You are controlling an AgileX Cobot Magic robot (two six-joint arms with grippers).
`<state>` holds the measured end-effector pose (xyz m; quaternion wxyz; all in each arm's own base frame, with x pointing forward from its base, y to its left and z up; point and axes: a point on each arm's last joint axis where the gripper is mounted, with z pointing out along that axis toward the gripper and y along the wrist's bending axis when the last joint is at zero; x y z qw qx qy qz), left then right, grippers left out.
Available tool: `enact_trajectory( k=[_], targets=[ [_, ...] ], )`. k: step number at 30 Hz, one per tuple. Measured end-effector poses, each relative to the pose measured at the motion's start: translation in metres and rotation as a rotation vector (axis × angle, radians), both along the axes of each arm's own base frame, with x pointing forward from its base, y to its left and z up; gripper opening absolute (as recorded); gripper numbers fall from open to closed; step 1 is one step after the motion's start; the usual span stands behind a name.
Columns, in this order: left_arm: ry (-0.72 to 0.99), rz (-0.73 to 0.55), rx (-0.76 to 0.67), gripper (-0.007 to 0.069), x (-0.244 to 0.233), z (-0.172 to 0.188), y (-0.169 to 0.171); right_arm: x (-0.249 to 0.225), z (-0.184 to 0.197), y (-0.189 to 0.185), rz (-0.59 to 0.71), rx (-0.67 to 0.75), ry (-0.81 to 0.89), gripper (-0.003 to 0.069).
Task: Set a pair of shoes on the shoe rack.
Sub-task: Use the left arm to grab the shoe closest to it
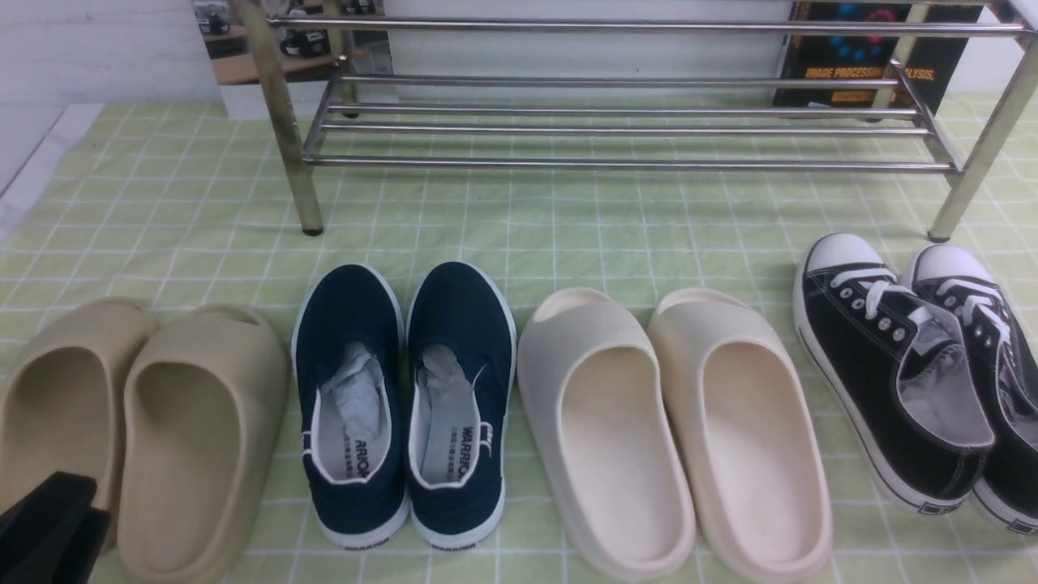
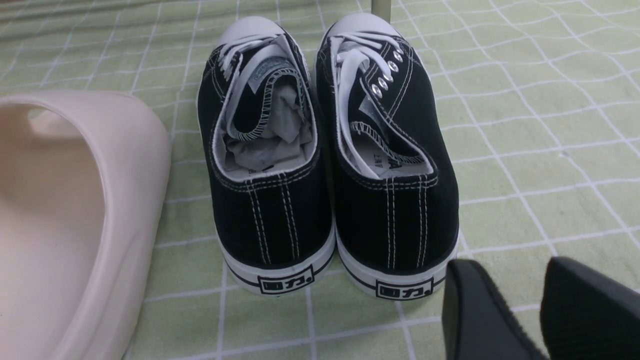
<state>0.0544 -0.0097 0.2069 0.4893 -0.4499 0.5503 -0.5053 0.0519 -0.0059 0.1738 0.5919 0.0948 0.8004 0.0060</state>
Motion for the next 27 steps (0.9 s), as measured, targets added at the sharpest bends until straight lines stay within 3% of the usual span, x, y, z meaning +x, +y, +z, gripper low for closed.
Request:
enact_trajectory(
  k=[3,5,7,8,12,16,19,27],
  targets=[
    [-0.118,-0.016,0.287,0.0239,-0.011,0.044,-0.002,0.0,0.0,0.0,0.0,0.0,0.0,0.0239],
    [-0.151,-0.042,0.561,0.0224,-0.023,0.076,-0.005,0.0,0.0,0.0,0.0,0.0,0.0,0.0239],
    [-0.117,-0.067,0.668,0.0206,-0.025,0.086,-0.006,0.0,0.0,0.0,0.0,0.0,0.0,0.0239],
    [0.012,-0.129,0.821,0.0162,-0.022,0.098,-0.005,0.0,0.0,0.0,0.0,0.0,0.0,0.0239],
    [0.378,-0.232,1.077,0.0013,-0.005,0.12,0.006,0.0,0.0,0.0,0.0,0.0,0.0,0.0239],
    [0.694,-0.329,1.194,-0.0013,0.018,0.136,0.017,0.0,0.0,0.0,0.0,0.0,0.0,0.0239],
    [0.807,-0.418,1.234,-0.0013,0.038,0.138,0.017,0.0,0.0,0.0,0.0,0.0,0.0,0.0239],
    [0.791,-0.767,1.368,-0.0012,0.094,0.12,-0.029,0.0,0.0,0.0,0.0,0.0,0.001,0.0239]
  ],
)
